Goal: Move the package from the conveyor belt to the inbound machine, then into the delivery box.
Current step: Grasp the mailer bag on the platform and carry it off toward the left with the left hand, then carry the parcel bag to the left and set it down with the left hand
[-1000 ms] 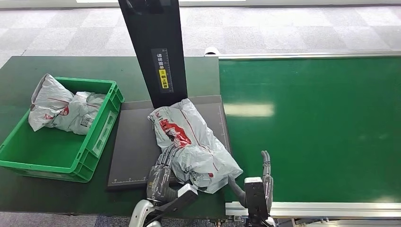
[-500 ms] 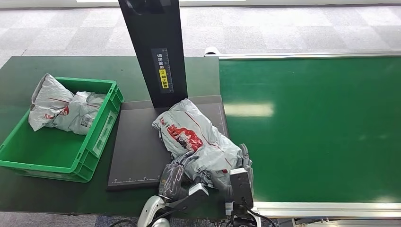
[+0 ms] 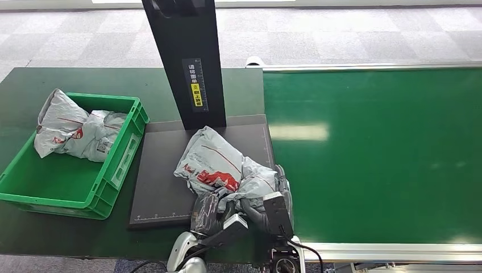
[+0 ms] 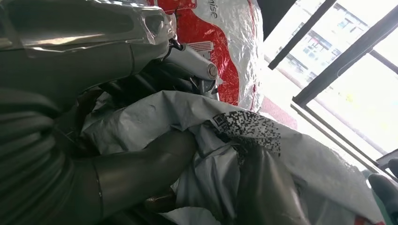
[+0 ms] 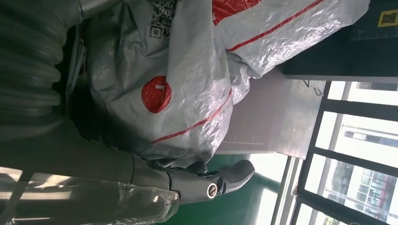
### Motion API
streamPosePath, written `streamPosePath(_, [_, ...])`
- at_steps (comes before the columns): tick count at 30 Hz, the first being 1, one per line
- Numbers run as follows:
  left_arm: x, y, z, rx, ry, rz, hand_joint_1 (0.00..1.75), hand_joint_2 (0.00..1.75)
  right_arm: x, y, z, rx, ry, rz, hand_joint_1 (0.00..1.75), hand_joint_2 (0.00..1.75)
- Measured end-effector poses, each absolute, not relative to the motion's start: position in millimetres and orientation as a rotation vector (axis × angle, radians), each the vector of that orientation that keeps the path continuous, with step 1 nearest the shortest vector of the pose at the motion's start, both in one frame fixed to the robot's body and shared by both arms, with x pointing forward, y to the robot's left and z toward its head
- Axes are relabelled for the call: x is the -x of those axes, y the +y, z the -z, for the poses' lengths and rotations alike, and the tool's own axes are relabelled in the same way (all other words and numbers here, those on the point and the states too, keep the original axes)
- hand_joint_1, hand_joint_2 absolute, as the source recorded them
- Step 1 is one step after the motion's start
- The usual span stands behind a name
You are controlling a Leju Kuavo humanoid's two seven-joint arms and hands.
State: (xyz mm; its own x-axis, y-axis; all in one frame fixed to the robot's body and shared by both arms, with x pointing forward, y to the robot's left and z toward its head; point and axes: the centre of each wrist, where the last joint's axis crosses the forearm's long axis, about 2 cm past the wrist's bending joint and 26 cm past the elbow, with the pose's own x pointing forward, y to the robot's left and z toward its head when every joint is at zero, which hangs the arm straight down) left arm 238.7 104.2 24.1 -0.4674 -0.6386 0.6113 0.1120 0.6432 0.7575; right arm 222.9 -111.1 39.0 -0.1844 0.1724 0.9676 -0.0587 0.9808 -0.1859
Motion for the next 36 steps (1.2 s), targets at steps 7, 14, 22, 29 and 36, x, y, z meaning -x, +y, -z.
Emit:
streamPosePath(7, [-249.1, 122.8, -38.0, -0.452, -1.947, 0.719, 1.75, 1.75, -226.2, -108.7, -37.9, 0.080, -1.748, -0.218, 0.00, 1.75])
streamPosePath(14, [-279.8, 172.5, -104.7, -0.776, -2.232, 0.562, 1.75, 1.75, -221.6, -110.7, -31.3, 0.090, -1.739, -0.188, 0.00, 1.75])
streamPosePath(22, [-288.3, 221.8, -179.4, -1.141, -2.468, 0.392, 1.75, 1.75, -209.0, -111.0, -23.5, 0.122, -1.723, -0.169, 0.00, 1.75])
streamPosePath(29, [-324.1, 279.1, -210.9, -1.433, -2.305, 0.310, 1.75, 1.75, -193.4, -107.5, -16.8, 0.117, -1.694, -0.147, 0.00, 1.75])
streamPosePath(36, [-389.9, 362.2, -182.7, -1.418, -1.865, 0.304, 1.71, 1.75, -187.2, -108.2, -14.6, 0.087, -1.672, -0.130, 0.00, 1.75])
